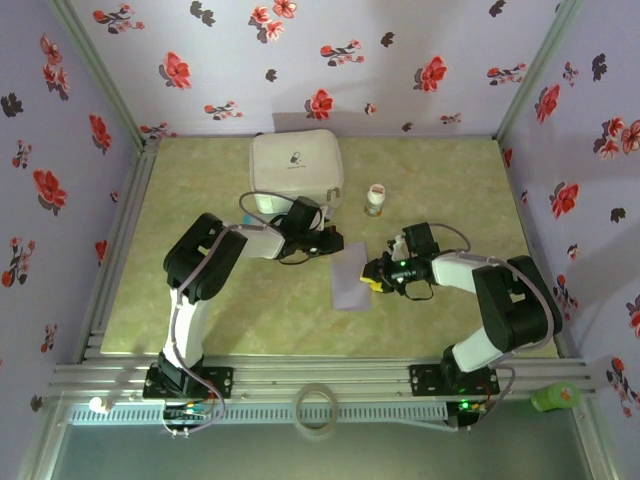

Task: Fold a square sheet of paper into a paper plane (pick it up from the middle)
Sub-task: Fold the triangle a second time at the center of the table.

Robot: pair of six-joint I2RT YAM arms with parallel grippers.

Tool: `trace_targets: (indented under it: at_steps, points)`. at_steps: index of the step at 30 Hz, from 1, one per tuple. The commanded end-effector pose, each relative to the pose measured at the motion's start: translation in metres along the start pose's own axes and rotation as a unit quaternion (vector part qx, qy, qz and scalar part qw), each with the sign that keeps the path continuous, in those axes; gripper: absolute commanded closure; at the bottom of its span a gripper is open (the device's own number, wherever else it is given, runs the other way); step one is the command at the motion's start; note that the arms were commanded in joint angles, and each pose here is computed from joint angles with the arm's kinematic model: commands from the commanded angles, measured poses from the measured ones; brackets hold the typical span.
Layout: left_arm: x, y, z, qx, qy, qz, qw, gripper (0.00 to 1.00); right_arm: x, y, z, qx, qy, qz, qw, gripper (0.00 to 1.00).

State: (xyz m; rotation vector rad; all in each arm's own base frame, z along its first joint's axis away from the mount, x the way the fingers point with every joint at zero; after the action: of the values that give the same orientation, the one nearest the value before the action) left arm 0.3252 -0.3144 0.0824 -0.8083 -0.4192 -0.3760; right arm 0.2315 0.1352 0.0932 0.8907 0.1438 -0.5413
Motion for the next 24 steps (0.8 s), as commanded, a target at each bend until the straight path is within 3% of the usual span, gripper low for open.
trace_targets:
  at_steps: [1,7,14,24]
  points:
    - [0.01,-0.017,0.013,-0.009,-0.002,-0.028,1.0,0.89,0.0,-0.002,-0.003,0.009,0.003,-0.007,1.0,0.81]
    - [0.019,-0.037,0.04,-0.011,-0.032,-0.057,0.998,0.76,0.0,-0.001,-0.005,0.031,0.007,-0.01,0.999,0.8]
    - [0.011,-0.044,0.056,-0.006,-0.043,-0.06,0.997,0.73,-0.003,0.0,-0.002,0.045,0.009,0.004,0.999,0.72]
    - [-0.009,-0.063,0.071,0.008,-0.049,-0.121,0.991,0.69,-0.001,0.006,-0.002,0.061,0.008,0.016,0.998,0.8]
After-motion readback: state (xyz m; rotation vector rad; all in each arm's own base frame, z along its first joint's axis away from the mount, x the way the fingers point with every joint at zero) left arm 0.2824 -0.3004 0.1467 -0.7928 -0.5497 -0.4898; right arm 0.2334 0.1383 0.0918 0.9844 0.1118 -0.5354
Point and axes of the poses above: each hand's point on the last joint's axis, 136 mm out from that joint toward the fingers, its own z axis back along the fingers, its own y axis along the line the jaws close on, x = y × z, the point moved 9 cm from there along z, back along the fingers, and after that the axes turned 15 degrees about -z, right-handed, at the moved point
